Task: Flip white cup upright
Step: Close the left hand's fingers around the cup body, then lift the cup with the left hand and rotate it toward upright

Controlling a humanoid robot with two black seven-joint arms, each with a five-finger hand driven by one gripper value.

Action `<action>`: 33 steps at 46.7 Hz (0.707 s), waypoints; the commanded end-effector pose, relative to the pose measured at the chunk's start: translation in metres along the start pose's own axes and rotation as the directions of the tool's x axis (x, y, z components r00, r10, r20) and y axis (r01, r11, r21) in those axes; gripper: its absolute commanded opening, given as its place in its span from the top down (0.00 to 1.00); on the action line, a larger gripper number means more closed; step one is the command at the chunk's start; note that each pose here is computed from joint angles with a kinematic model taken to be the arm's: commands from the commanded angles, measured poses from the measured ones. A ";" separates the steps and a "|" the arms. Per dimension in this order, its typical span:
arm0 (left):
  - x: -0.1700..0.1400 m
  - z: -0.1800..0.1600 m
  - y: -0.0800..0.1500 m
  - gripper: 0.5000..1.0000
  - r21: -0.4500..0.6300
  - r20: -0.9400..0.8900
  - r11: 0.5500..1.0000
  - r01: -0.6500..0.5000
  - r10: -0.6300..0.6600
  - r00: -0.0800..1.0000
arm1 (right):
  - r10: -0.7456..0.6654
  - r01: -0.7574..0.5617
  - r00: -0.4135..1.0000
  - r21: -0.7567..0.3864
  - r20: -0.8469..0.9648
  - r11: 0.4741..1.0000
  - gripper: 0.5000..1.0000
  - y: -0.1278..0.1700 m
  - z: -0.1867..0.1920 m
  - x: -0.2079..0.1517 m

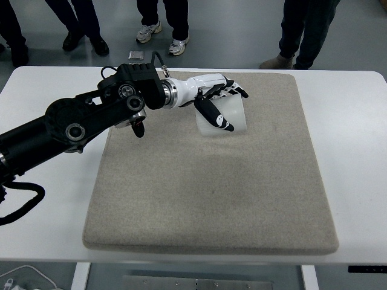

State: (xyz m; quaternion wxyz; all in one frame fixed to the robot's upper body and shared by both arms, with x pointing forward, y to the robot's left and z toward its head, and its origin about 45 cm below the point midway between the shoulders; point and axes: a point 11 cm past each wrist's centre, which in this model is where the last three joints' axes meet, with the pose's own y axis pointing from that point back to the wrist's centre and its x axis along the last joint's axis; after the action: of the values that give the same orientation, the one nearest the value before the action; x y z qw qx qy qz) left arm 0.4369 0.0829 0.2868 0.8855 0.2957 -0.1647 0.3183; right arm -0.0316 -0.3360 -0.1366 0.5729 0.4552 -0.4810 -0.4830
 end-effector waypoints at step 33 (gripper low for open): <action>0.073 -0.003 0.035 1.00 -0.346 -0.423 0.925 -0.158 -0.003 0.906 | 0.000 0.000 1.000 0.001 0.000 1.000 0.14 0.000 -0.001 0.000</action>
State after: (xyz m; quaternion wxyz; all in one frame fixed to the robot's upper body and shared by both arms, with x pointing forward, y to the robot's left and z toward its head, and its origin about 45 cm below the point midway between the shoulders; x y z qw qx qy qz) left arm 0.4682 0.1368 0.3371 0.9262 0.0560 -0.0474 0.3698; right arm -0.0308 -0.3360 -0.1366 0.5726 0.4556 -0.4812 -0.4827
